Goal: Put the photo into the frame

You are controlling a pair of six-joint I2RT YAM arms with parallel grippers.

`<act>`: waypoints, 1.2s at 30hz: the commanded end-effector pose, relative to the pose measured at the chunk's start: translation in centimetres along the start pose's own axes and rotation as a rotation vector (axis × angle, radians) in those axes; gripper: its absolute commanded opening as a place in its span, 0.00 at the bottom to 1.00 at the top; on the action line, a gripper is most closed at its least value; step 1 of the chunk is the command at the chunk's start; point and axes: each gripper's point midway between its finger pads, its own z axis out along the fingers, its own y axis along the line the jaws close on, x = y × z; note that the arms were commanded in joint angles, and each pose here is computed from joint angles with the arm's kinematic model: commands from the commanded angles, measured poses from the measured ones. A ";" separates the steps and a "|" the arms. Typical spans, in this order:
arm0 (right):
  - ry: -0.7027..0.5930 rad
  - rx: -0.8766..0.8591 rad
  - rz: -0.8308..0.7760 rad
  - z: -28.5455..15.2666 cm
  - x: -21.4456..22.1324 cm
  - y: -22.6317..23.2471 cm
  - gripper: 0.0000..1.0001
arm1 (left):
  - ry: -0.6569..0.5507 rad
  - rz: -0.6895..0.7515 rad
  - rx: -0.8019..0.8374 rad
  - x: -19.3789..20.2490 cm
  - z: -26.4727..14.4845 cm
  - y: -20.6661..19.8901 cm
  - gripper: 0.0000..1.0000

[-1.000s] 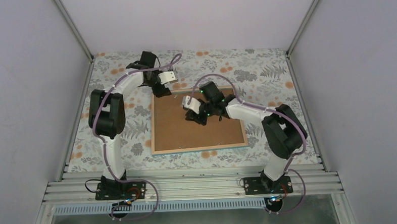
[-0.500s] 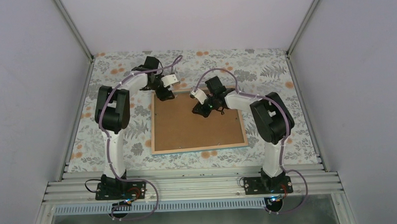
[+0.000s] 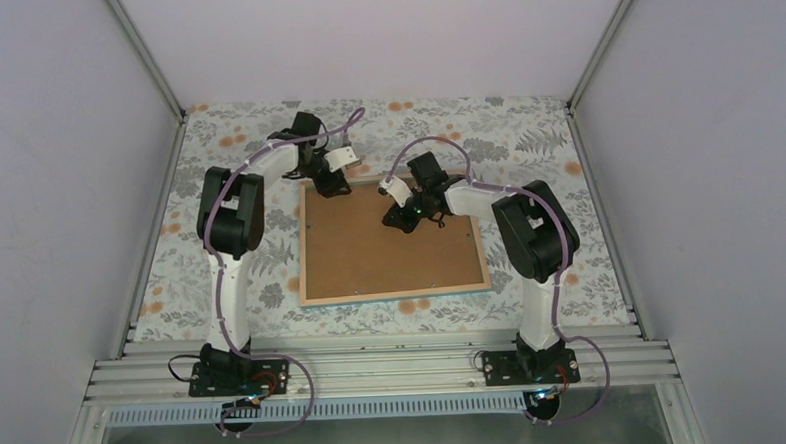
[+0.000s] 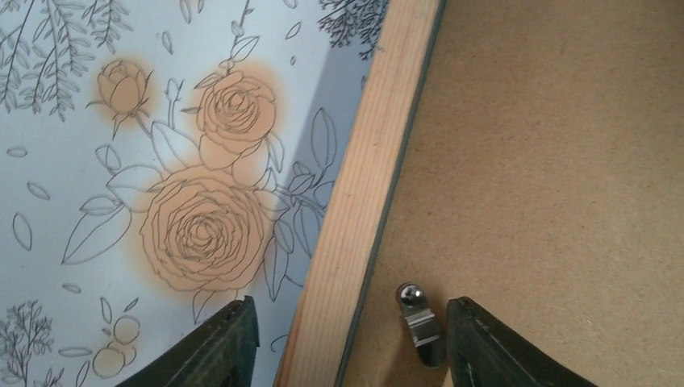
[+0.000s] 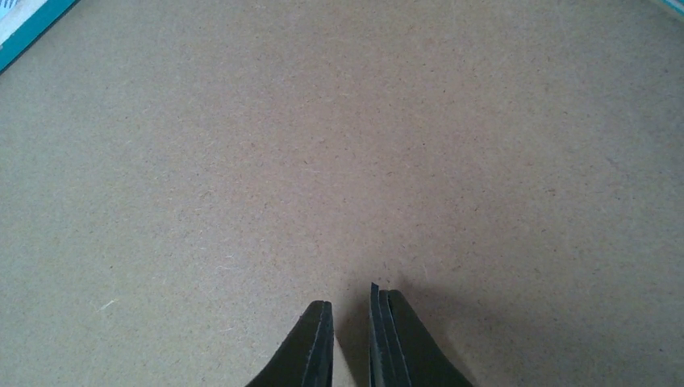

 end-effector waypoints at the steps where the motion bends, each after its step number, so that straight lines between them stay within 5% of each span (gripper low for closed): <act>1: 0.022 0.010 0.028 0.3 1.1 -0.5 0.13 | 0.054 0.012 -0.010 1.5 1.2 0.4 0.54; 8: 0.031 0.008 0.026 0.3 1.3 -0.5 0.13 | 0.105 0.093 -0.041 2.5 1.1 1.1 0.31; 14: 0.032 0.012 0.023 0.4 1.1 -0.7 0.13 | 0.149 0.176 -0.033 3.3 2.2 -0.3 0.24; 24: 0.031 0.003 0.020 0.4 1.2 -0.5 0.13 | 0.133 0.129 -0.017 2.5 3.0 -1.7 0.25; 32: -0.002 -0.022 0.012 -0.8 -0.2 0.3 0.14 | -0.016 0.049 0.048 -0.7 0.2 -1.7 0.35; 36: -0.072 -0.047 -0.014 -3.4 -3.1 0.7 0.23 | -0.066 0.043 0.023 -2.4 -1.9 -0.5 0.42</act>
